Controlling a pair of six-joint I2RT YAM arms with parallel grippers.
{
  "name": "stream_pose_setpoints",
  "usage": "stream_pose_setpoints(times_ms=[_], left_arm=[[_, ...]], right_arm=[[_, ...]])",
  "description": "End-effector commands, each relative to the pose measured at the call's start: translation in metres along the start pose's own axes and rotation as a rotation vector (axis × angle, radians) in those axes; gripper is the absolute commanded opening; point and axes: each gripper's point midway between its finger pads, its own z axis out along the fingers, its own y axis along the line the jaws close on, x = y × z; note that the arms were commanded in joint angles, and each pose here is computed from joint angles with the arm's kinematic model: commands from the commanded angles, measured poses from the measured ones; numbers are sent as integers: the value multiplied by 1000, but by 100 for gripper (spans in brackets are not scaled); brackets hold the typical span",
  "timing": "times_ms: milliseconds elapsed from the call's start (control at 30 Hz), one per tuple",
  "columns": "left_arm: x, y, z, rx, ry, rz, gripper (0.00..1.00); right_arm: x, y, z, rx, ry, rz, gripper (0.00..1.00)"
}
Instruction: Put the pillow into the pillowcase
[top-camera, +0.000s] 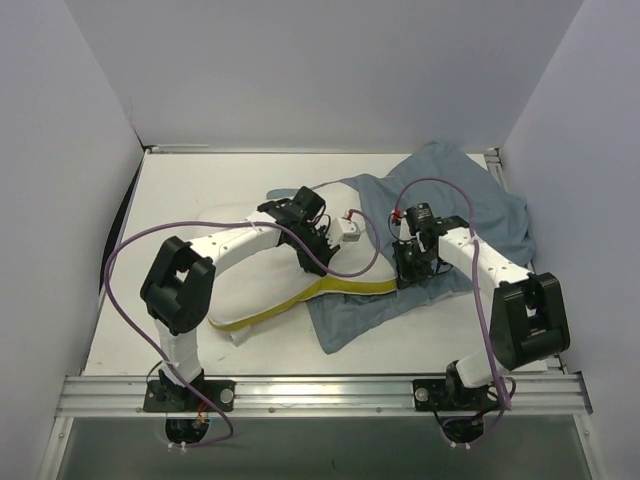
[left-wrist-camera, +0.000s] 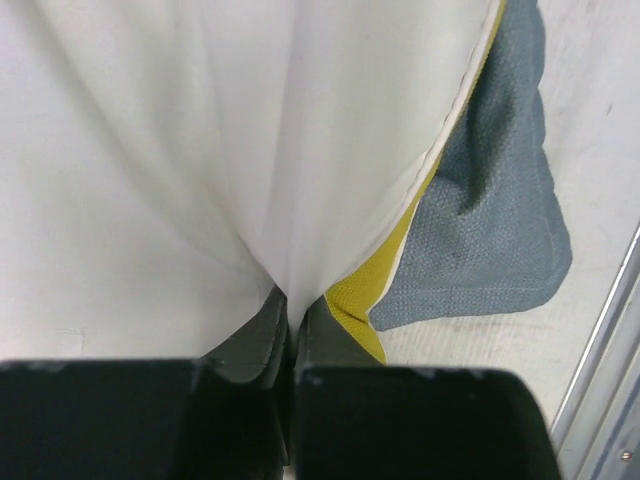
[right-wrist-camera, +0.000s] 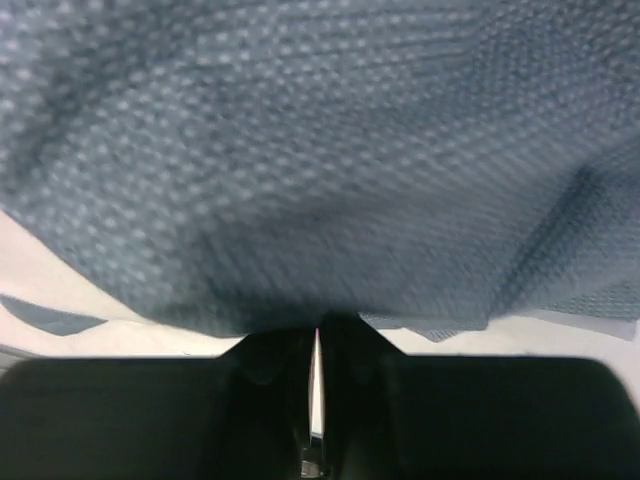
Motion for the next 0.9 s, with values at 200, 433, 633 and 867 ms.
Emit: stream_pose_setpoints(times_ms=[200,433,633,867], left_arm=[[-101,-2,-38,72,-245,-104,0],[-138,-1,-37,77,-357,-189,0],[-84,6,26,62,-264,-243,0],[-20,-61,31,229,-81,17,17]], right_arm=[[-12,76,-51,-372,-155,-116,0],[12,126,-92,-573,-170,-181,0],[2,102,-76,-544,-141,-61,0],[-14,81,-105,-533,-167,-65,61]])
